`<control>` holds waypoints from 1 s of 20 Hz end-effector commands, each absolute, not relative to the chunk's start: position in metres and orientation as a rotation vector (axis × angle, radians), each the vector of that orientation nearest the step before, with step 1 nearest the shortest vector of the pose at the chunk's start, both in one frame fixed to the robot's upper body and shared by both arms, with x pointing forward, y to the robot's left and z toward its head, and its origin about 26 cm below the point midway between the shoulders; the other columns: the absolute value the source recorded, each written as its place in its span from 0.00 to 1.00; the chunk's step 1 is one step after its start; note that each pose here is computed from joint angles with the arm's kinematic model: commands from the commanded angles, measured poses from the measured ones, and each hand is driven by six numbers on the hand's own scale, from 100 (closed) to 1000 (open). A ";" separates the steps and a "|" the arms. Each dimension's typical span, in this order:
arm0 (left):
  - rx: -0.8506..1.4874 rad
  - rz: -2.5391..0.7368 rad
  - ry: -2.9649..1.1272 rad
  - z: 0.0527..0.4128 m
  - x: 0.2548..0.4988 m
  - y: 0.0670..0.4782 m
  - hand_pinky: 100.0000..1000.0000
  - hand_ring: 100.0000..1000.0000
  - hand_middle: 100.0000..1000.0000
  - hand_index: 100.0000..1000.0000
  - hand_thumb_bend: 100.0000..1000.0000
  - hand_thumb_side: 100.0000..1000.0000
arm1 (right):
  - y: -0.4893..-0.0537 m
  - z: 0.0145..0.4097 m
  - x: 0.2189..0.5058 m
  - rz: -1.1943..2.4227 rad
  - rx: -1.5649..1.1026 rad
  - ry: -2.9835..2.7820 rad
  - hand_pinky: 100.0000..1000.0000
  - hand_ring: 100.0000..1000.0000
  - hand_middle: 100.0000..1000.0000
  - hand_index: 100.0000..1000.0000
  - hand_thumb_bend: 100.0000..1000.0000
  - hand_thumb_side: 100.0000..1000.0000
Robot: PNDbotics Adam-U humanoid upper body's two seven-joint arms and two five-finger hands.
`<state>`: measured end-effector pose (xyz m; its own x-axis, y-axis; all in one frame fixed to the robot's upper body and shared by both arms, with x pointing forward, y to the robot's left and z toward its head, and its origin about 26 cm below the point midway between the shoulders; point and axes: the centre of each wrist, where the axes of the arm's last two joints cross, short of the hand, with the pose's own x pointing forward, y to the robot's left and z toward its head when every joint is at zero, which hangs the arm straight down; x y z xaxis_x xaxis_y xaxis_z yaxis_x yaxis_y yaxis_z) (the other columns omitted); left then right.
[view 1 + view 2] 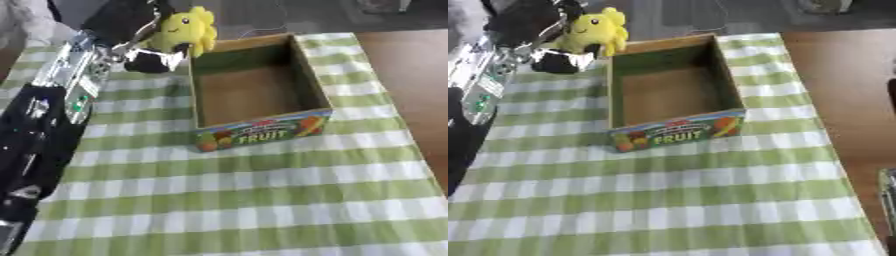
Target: Pick up objects on the table and place them in the box.
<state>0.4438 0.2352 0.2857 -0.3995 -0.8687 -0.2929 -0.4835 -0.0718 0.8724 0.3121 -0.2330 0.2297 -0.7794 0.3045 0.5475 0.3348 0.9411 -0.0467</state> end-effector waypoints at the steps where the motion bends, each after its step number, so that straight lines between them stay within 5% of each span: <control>1: 1.528 -1.423 -1.874 0.299 0.447 0.231 0.70 0.64 0.44 0.64 0.00 0.49 | -0.229 0.239 0.309 -0.077 -0.418 -2.562 0.78 0.87 0.50 0.81 0.00 0.51; 20: 1.566 -1.581 -2.085 0.278 0.477 0.206 0.69 0.66 0.46 0.69 0.00 0.53 | -0.215 0.248 0.311 -0.077 -0.312 -2.599 0.78 0.87 0.50 0.81 0.00 0.50</control>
